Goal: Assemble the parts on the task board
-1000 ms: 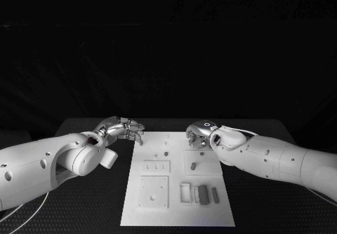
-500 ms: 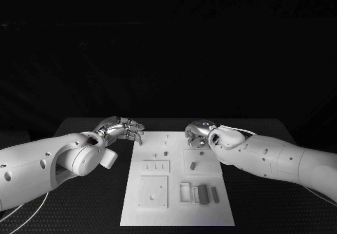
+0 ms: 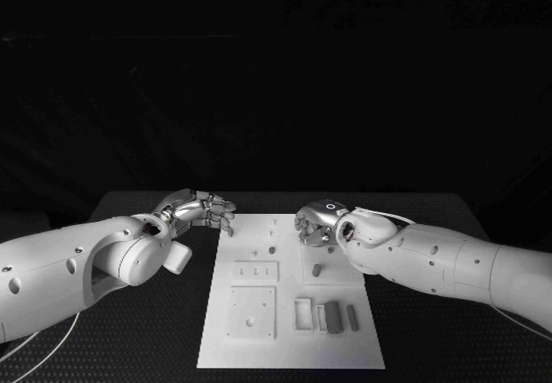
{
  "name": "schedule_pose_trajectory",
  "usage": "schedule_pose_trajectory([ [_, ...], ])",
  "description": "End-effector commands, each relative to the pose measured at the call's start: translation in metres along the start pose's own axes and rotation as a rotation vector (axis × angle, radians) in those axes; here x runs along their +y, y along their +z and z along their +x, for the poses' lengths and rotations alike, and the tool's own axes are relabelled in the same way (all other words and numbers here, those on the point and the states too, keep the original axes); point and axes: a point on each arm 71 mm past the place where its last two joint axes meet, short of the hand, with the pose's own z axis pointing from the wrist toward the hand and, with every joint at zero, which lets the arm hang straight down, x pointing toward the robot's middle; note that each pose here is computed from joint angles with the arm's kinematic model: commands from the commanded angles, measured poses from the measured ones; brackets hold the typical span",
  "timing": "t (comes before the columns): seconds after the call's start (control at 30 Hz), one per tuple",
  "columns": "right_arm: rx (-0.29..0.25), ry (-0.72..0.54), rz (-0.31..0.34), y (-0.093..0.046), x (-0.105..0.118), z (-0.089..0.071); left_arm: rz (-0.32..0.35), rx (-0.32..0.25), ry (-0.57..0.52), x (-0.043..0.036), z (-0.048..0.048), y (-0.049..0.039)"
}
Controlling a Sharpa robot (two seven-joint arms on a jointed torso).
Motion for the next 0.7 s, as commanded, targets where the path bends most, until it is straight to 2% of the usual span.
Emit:
schedule_pose_trajectory([
  [0.03,0.029,0.003,-0.012,-0.0009,0.0024,0.0044,0.008,0.016,-0.001,-0.0017,0.0016,0.0006],
  [0.4,-0.002,-0.010,0.007,-0.0013,-0.0025,0.0021,0.007,0.008,0.000,-0.0009,-0.0014,0.0012],
  [0.6,-0.065,-0.002,-0.010,-0.0028,-0.0006,-0.0023,0.006,0.007,0.000,-0.0008,-0.0017,0.0015],
  [0.7,-0.079,0.014,-0.012,-0.0047,-0.0019,-0.0034,0.005,0.004,0.000,-0.0004,-0.0031,0.0015],
])
